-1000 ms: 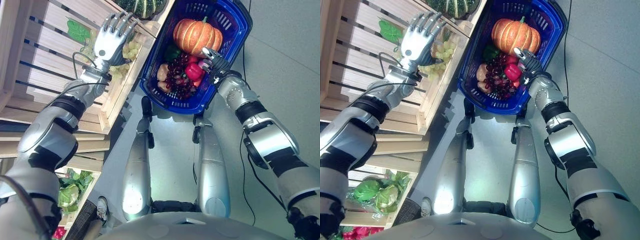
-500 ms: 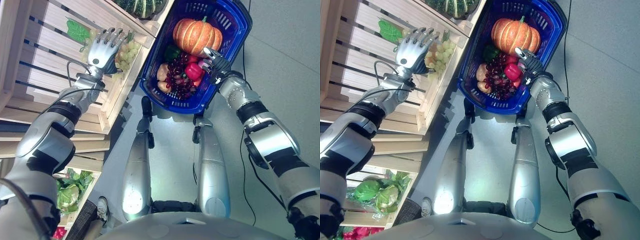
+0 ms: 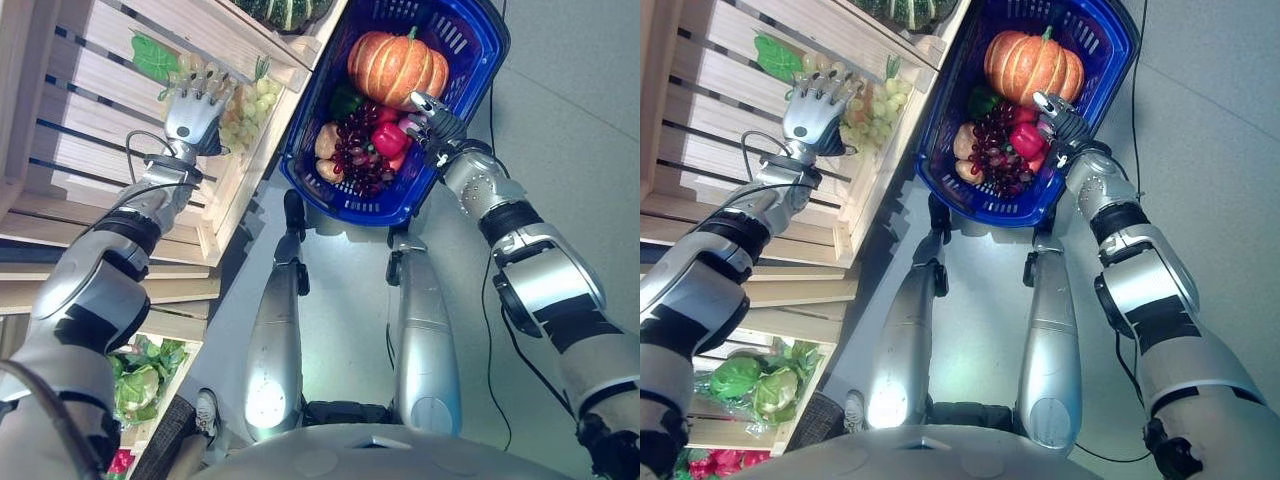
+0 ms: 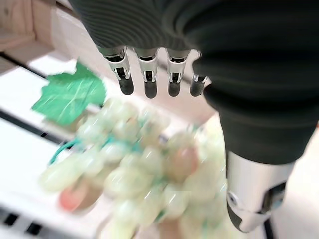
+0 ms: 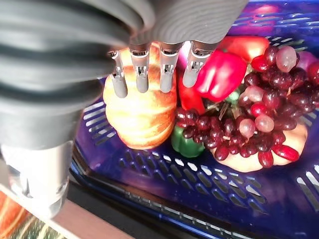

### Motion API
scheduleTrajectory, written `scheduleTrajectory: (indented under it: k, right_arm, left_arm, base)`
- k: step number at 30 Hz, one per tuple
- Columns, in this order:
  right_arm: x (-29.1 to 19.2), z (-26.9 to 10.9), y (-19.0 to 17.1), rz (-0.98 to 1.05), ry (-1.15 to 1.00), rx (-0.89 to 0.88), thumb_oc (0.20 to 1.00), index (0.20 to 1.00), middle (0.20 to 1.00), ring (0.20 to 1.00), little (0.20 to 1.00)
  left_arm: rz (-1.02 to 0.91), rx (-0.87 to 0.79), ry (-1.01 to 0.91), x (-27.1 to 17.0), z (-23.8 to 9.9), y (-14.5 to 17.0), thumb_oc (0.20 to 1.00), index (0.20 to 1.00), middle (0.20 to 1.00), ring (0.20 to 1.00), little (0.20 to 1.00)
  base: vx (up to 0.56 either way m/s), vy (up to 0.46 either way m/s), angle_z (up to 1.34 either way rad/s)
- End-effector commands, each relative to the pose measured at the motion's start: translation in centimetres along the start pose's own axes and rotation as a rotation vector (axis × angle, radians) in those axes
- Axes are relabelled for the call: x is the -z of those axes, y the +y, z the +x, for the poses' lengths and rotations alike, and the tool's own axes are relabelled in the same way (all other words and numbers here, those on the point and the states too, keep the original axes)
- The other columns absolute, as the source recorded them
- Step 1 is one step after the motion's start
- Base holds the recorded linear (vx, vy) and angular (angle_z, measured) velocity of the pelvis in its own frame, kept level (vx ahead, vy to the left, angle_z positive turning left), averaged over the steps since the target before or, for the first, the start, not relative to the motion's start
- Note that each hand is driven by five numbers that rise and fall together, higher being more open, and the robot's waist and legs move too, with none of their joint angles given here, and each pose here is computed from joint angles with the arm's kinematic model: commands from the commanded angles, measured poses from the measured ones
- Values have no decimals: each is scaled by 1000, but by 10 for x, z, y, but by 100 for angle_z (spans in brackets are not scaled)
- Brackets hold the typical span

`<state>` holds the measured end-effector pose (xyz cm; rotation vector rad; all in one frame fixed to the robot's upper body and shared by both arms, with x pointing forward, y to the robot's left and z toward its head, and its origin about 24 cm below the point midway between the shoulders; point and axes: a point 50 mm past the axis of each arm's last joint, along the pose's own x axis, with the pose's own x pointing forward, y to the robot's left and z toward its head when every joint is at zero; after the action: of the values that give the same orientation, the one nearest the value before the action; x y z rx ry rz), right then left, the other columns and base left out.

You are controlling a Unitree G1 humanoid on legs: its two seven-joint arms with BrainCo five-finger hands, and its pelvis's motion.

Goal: Pick up fruits and vegetables into the basket

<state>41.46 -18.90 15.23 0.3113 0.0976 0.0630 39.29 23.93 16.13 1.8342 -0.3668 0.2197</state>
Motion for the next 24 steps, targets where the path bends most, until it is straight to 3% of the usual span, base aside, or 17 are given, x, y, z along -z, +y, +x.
scheduleTrajectory:
  k: [1, 6, 10, 24]
  right_arm:
    - [-25, 0, 8, 43, -88, -83, 1000, 1000, 1000, 1000, 1000]
    - [-32, -3, 21, 88, -167, -220, 1000, 1000, 1000, 1000, 1000]
    - [-40, -18, 32, 107, -354, -303, 1000, 1000, 1000, 1000, 1000]
    - [-31, -50, -54, 242, -575, 22, 1000, 1000, 1000, 1000, 1000]
  left_arm:
    - [31, 39, 190, 39, -2, 5, 1000, 1000, 1000, 1000, 1000]
    - [25, 88, 257, 47, -11, -6, 1000, 1000, 1000, 1000, 1000]
    - [36, 106, 317, 54, -25, -17, 1000, 1000, 1000, 1000, 1000]
    - [65, 75, 397, 71, -44, -27, 1000, 1000, 1000, 1000, 1000]
  base:
    - [0, 0, 0]
    - [6, 35, -2]
    - [0, 0, 0]
    - [-2, 3, -2]
